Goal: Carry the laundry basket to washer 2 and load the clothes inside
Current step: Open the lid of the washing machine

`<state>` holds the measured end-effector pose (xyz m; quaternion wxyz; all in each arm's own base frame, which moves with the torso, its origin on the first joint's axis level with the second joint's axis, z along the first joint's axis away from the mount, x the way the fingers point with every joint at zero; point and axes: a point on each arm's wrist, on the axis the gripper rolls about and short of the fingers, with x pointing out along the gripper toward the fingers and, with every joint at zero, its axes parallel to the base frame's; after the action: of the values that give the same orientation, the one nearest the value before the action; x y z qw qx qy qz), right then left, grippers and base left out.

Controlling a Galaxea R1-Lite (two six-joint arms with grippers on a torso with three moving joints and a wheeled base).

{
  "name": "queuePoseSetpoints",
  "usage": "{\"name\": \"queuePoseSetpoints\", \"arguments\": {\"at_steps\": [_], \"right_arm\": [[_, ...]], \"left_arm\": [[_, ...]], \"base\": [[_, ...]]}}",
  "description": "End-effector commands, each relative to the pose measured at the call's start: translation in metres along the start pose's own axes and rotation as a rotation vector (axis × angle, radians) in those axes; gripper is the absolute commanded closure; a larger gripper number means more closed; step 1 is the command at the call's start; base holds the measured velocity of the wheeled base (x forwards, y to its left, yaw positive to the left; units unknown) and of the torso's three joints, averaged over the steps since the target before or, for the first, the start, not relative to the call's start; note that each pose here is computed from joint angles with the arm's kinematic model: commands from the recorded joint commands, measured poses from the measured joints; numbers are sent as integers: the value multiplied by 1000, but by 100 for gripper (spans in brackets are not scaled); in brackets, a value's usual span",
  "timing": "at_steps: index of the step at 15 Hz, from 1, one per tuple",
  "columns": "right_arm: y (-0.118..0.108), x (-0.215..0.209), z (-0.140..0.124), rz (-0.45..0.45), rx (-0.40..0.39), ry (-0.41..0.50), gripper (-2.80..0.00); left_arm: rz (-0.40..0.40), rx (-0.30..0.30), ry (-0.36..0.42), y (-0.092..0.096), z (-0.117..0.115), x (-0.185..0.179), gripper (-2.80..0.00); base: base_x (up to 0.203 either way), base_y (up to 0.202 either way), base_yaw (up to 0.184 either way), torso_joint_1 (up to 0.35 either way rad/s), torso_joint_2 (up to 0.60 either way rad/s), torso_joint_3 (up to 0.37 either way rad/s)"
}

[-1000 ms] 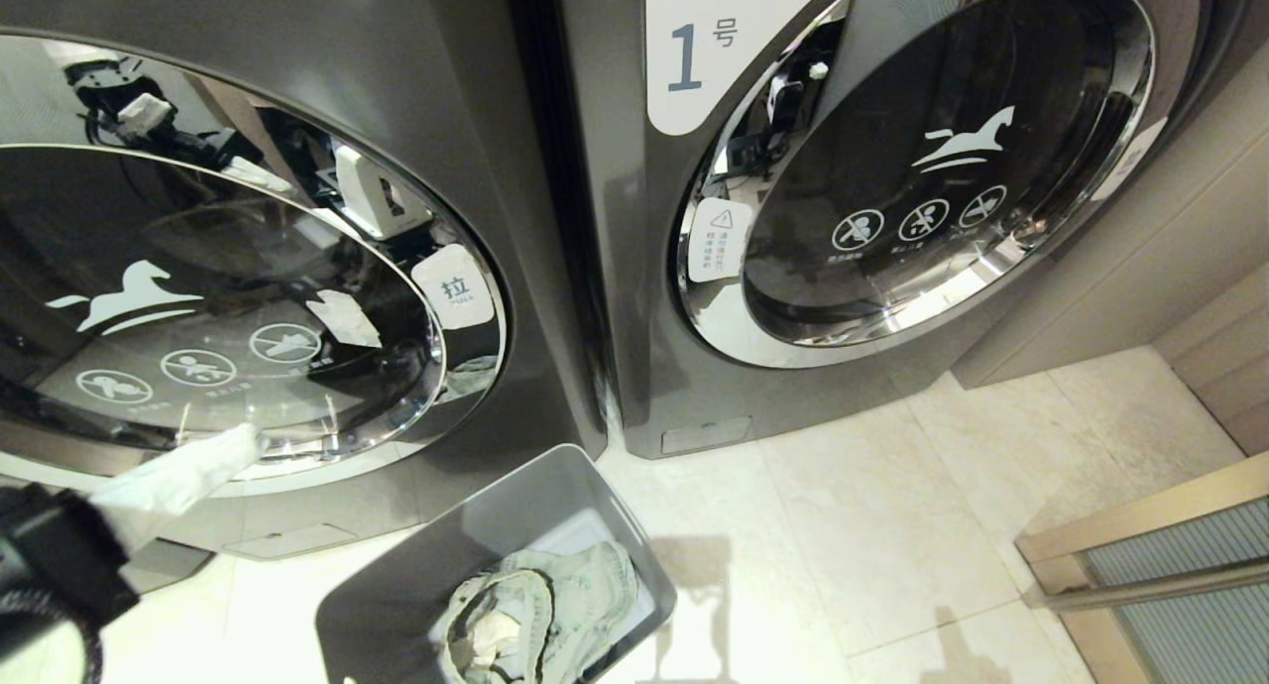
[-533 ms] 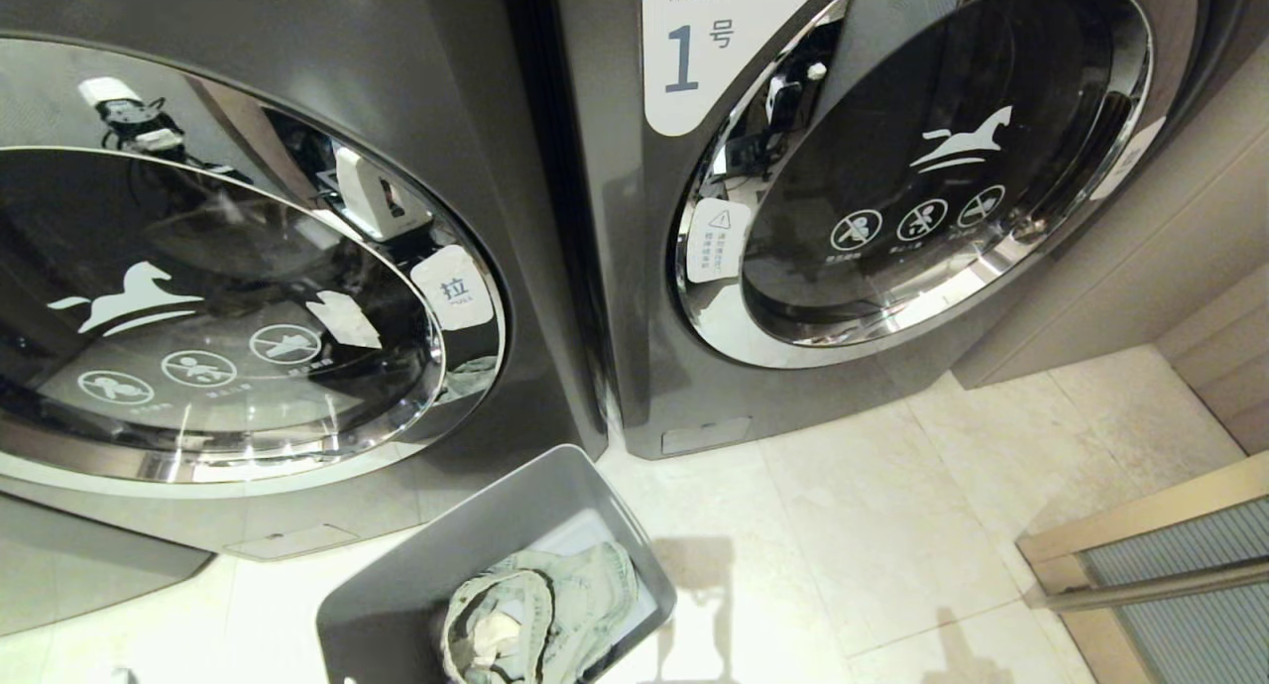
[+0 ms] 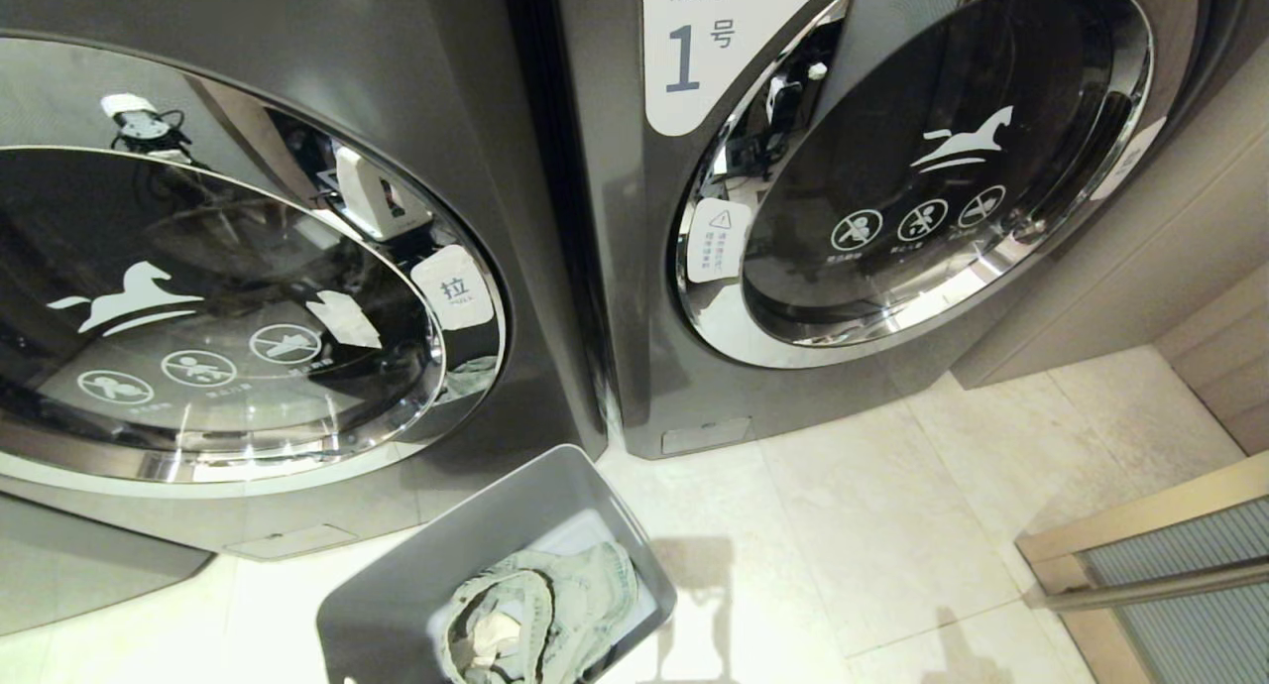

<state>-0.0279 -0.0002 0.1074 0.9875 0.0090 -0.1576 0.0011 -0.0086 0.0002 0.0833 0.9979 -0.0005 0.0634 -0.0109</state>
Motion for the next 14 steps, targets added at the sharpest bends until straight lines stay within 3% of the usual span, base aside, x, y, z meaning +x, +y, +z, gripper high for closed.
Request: {"name": "queuePoseSetpoints", "arguments": {"at_steps": [1, 14], "right_arm": [[0, 1, -11, 0, 0, 39, 0], [0, 1, -11, 0, 0, 39, 0]], "left_arm": [[10, 1, -138, 0, -4, -11, 0], [25, -18, -132, 0, -9, -13, 0]], "base": [[0, 0, 0, 0, 0, 0], [0, 0, 0, 0, 0, 0]]}}
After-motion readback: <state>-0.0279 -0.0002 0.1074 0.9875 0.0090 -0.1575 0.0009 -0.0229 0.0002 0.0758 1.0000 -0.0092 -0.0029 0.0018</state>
